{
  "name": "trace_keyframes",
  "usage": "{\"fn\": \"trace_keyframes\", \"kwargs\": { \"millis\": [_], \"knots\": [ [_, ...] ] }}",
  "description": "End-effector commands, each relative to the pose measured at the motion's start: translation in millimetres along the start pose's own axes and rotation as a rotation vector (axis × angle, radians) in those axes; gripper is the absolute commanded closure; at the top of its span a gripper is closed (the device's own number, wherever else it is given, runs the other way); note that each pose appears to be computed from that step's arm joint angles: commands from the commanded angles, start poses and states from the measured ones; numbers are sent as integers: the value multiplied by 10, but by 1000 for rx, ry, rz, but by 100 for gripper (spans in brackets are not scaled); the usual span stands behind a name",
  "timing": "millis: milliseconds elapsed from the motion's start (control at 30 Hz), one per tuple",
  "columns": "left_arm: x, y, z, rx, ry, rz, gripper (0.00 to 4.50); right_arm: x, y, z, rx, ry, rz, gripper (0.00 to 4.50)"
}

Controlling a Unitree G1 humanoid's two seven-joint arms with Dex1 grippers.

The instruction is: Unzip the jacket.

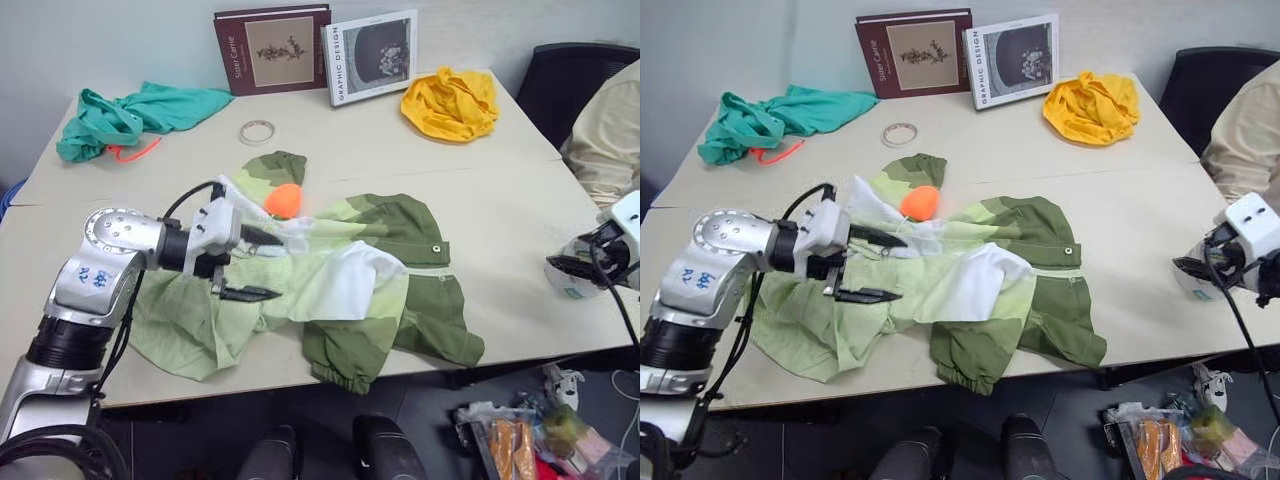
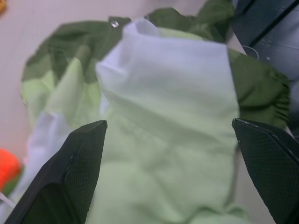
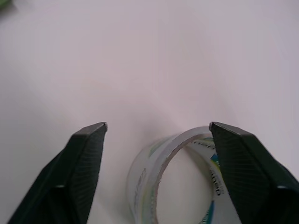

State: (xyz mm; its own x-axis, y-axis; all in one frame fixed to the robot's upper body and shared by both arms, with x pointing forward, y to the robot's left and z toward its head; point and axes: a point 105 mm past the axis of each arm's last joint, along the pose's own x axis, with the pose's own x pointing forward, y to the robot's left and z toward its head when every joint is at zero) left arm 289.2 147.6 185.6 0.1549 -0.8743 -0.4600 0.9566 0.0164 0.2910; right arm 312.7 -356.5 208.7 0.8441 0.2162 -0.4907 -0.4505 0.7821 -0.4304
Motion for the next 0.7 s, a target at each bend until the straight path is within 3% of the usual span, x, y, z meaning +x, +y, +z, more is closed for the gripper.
{"fn": "trace_keyframes", "kwargs": {
  "millis": [33, 133, 267, 433, 600, 633, 700],
  "knots": [
    [-31, -218, 27, 68, 59, -57, 0, -327, 470, 506, -255, -109, 296, 17],
    [48, -311, -119, 117, 143, -65, 0, -486, 1108, 530, -348, -89, 598, 17],
    [223, -241, -235, 167, 195, 2, 0, -419, 1568, 456, -379, -90, 691, 17],
    [375, -52, -334, 366, 281, 120, 0, -158, 1842, 202, -364, -82, 650, 17],
    [414, -50, -364, 344, 255, 136, 0, 58, 1843, 58, -305, -88, 582, 17],
    [418, -69, -379, 346, 260, 124, 19, 101, 1844, 48, -284, -90, 571, 14],
    [421, -110, -405, 331, 258, 101, 63, 159, 1852, 34, -271, -89, 560, 55]
  ]
}}
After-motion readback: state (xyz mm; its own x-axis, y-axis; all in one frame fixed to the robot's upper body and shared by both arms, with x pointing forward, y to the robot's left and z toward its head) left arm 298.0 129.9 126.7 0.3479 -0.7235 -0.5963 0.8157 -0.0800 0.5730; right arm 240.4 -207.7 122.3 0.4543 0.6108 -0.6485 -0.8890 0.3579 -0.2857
